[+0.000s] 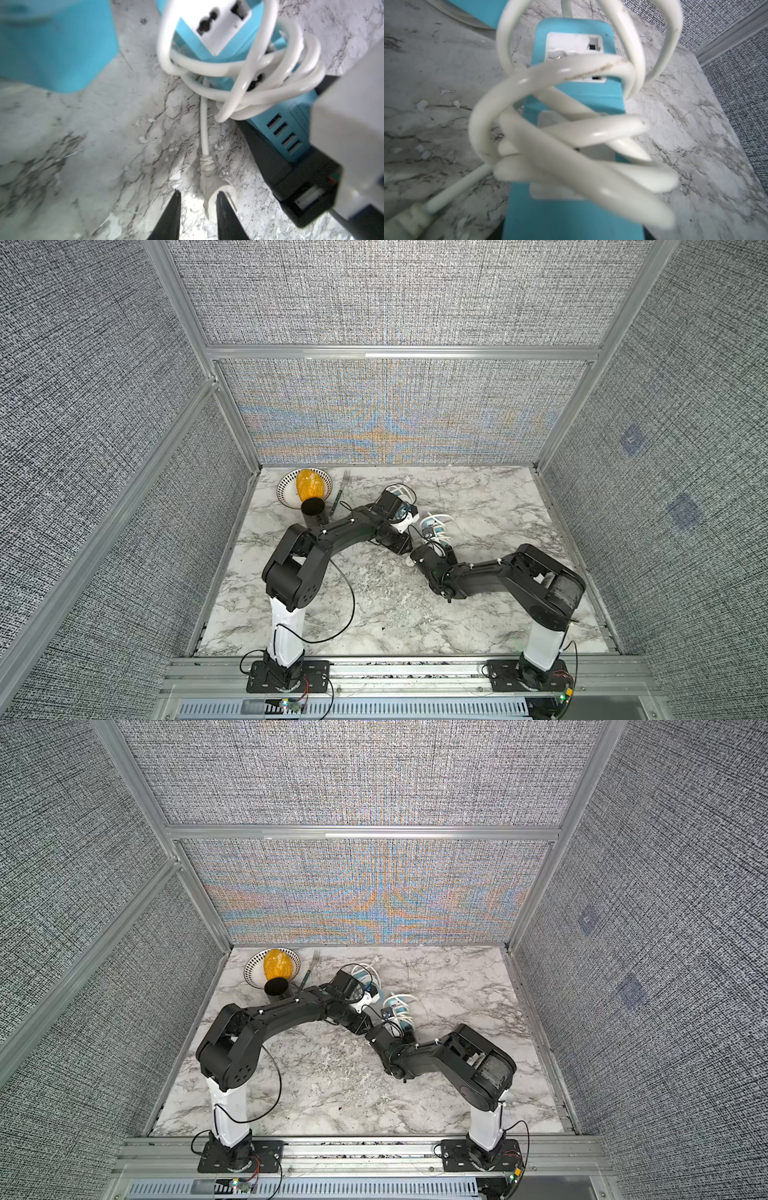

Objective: Wrap the cord around the power strip
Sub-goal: Place the power strip at the center of the board.

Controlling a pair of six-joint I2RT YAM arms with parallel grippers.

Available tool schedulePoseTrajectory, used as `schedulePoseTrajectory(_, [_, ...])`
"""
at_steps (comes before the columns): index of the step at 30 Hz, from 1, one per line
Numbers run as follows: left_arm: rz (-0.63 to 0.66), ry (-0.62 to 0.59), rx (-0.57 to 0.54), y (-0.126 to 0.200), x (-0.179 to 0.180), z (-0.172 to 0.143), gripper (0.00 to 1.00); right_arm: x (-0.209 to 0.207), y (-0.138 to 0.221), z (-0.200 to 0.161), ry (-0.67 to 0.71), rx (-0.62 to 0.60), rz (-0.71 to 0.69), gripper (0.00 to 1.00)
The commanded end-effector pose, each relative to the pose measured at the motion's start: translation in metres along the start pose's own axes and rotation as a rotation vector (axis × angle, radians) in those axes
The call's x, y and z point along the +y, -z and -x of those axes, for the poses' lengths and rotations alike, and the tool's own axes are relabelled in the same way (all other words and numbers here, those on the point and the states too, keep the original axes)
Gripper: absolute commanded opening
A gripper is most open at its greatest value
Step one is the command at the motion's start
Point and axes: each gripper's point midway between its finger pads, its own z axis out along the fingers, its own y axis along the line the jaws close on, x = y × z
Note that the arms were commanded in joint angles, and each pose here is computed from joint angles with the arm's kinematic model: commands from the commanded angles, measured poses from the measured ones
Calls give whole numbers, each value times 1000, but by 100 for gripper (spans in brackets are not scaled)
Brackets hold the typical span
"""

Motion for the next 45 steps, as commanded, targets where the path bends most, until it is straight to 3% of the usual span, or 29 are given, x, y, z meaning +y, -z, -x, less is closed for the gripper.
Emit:
schedulePoseTrajectory(1, [84, 25, -16, 12, 17, 3, 32, 11, 4, -23, 133, 62, 18, 0])
schedulePoseTrajectory(8, [142, 33, -59, 38, 33, 12, 32, 36, 18, -22, 261, 40, -16, 4])
schedulePoseTrajectory(9, [149, 27, -61, 41, 34, 13, 32, 39, 21, -22, 273, 33, -24, 12])
schedulePoseTrajectory(12, [161, 21, -55, 47, 37, 14, 32, 42, 23, -29, 275, 59, -30, 21])
schedulePoseTrajectory(17, [185, 9, -70, 59, 42, 16, 32, 39, 35, -30, 231, 59, -23, 61])
schedulePoseTrajectory(21, [204, 7, -94, 72, 46, 21, 33, 40, 44, -26, 240, 54, -15, 77])
schedulePoseTrajectory(26, [193, 4, -122, 79, 44, 29, 32, 41, 50, -27, 296, 53, -53, 86])
schedulePoseTrajectory(34, [189, -3, -137, 84, 41, 31, 32, 48, 80, -26, 285, 44, 4, 98])
schedulePoseTrajectory(45, [304, -17, -229, 120, 53, 43, 32, 45, 132, -26, 261, 74, 193, 98])
